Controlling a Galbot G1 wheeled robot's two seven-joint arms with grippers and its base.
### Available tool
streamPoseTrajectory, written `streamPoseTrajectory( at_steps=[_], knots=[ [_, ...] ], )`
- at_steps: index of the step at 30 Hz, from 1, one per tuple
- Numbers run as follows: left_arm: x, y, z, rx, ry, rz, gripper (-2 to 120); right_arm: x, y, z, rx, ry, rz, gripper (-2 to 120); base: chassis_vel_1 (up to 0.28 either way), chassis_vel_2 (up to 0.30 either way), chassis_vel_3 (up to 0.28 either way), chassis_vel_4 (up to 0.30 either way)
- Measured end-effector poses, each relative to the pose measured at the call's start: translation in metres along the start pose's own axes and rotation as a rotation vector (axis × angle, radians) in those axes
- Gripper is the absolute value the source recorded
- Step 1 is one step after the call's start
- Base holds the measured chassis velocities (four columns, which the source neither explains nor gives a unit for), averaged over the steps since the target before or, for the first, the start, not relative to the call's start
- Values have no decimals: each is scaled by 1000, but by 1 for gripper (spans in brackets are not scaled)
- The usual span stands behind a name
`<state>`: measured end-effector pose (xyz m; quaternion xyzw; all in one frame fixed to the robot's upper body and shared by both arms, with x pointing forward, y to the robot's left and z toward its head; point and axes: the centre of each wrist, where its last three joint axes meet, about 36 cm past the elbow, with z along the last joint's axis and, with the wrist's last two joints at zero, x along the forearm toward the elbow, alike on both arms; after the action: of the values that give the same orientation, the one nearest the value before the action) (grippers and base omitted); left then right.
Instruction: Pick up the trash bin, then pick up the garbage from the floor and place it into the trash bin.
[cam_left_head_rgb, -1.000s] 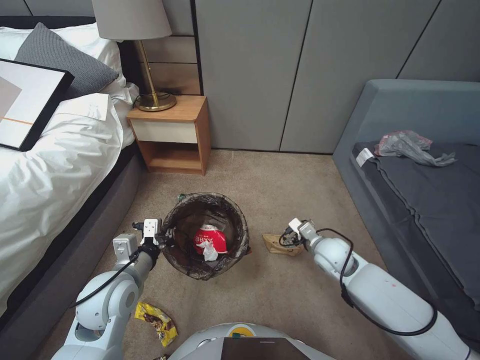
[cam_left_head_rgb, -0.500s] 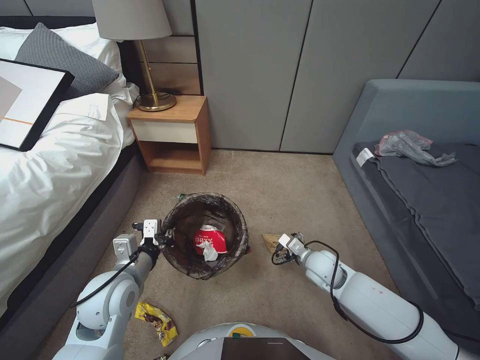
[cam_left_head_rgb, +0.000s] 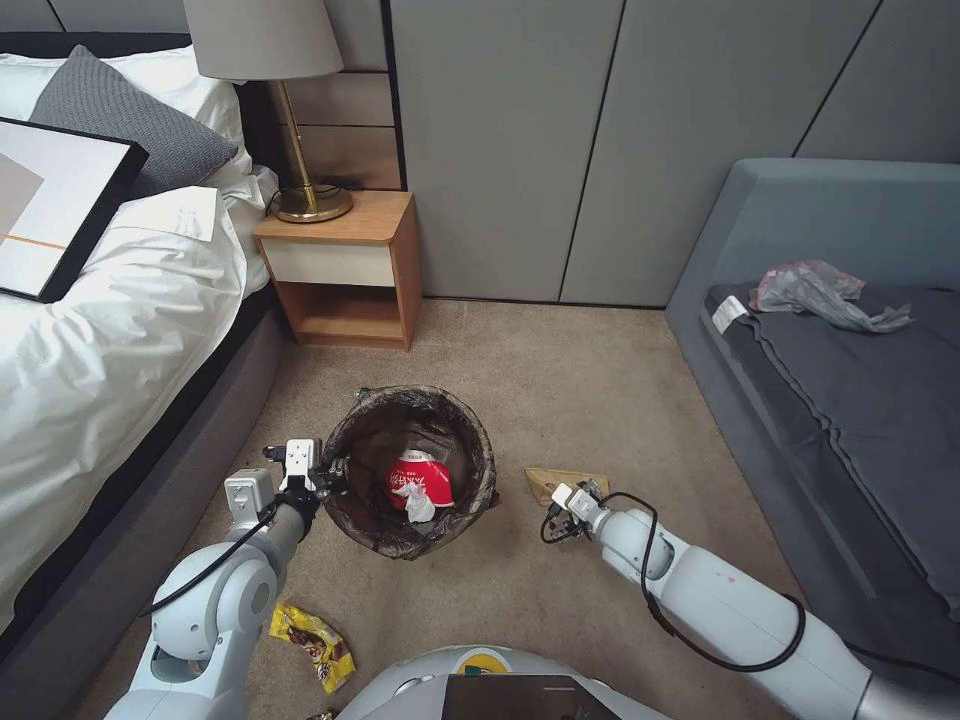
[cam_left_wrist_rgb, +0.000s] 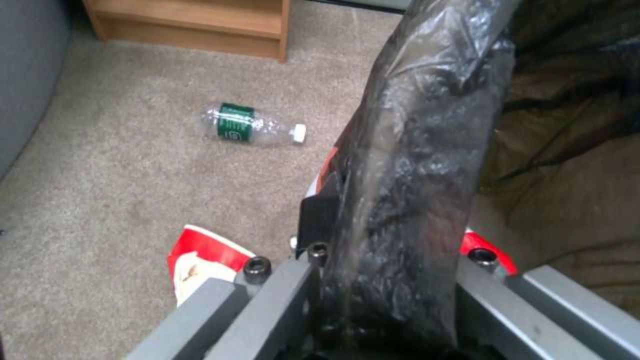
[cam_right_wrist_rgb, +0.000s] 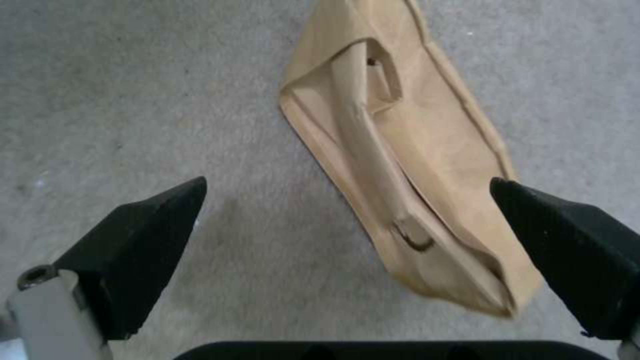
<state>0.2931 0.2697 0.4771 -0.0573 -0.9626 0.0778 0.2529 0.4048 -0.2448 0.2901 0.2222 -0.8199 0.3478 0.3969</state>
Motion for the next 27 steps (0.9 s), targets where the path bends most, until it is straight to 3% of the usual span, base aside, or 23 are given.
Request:
streamPoseTrajectory(
  at_steps=[7,19,27],
  knots=[
    [1,0,0,2,-3,-3,0,-34,-5,15,4,21,-1,100,0,0,0,0],
    [1,0,0,4,-3,-4,0,-44,-23,27,-1,-8,-26,99,0,0,0,0],
    [2,1,-1,1,-5,-8,0,-44,-29,30,7,-16,-37,70,0,0,0,0]
  ],
)
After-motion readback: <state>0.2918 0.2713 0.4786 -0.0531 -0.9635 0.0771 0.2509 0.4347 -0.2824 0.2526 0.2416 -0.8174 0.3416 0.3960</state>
